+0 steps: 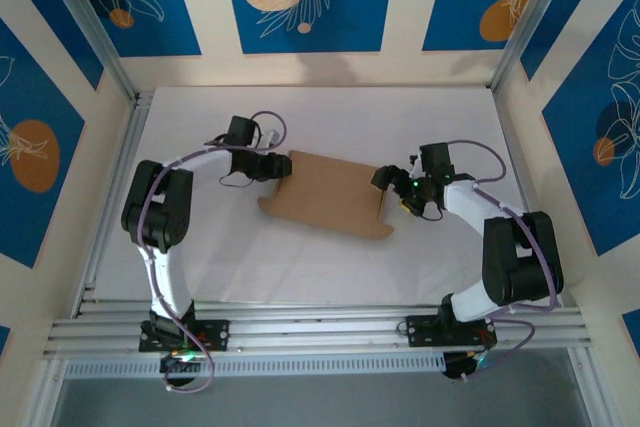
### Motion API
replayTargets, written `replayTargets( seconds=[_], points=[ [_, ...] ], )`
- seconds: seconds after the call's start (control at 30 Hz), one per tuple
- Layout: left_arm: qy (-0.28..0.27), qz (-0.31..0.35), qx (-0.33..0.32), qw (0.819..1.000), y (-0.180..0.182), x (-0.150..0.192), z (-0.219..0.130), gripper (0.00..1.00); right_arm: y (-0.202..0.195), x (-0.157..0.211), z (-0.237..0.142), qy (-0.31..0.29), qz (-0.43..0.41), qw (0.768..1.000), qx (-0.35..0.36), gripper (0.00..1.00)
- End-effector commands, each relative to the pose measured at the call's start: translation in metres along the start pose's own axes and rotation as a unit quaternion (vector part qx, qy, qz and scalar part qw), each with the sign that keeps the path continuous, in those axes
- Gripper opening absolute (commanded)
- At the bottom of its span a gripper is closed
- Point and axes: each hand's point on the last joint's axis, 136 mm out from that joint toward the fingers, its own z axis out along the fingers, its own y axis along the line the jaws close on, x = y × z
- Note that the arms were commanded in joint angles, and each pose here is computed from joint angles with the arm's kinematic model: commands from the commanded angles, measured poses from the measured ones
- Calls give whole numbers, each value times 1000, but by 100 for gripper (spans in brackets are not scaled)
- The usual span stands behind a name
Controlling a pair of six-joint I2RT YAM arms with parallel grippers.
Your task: Fold the paper box
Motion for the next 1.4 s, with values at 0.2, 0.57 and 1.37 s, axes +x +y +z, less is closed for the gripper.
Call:
replayTargets(
  seconds=[0.2, 0.57, 1.37],
  points=[
    [47, -22, -1, 999, 34, 21, 10, 22, -1, 7, 28, 42, 38, 996, -72, 100],
    [45, -92, 42, 994, 55, 23, 16, 13, 34, 24, 44, 117, 23, 978, -174, 99],
    [-154, 257, -123, 946, -70, -31, -107, 57, 86, 45, -5, 132, 67, 972, -181, 39]
  ],
)
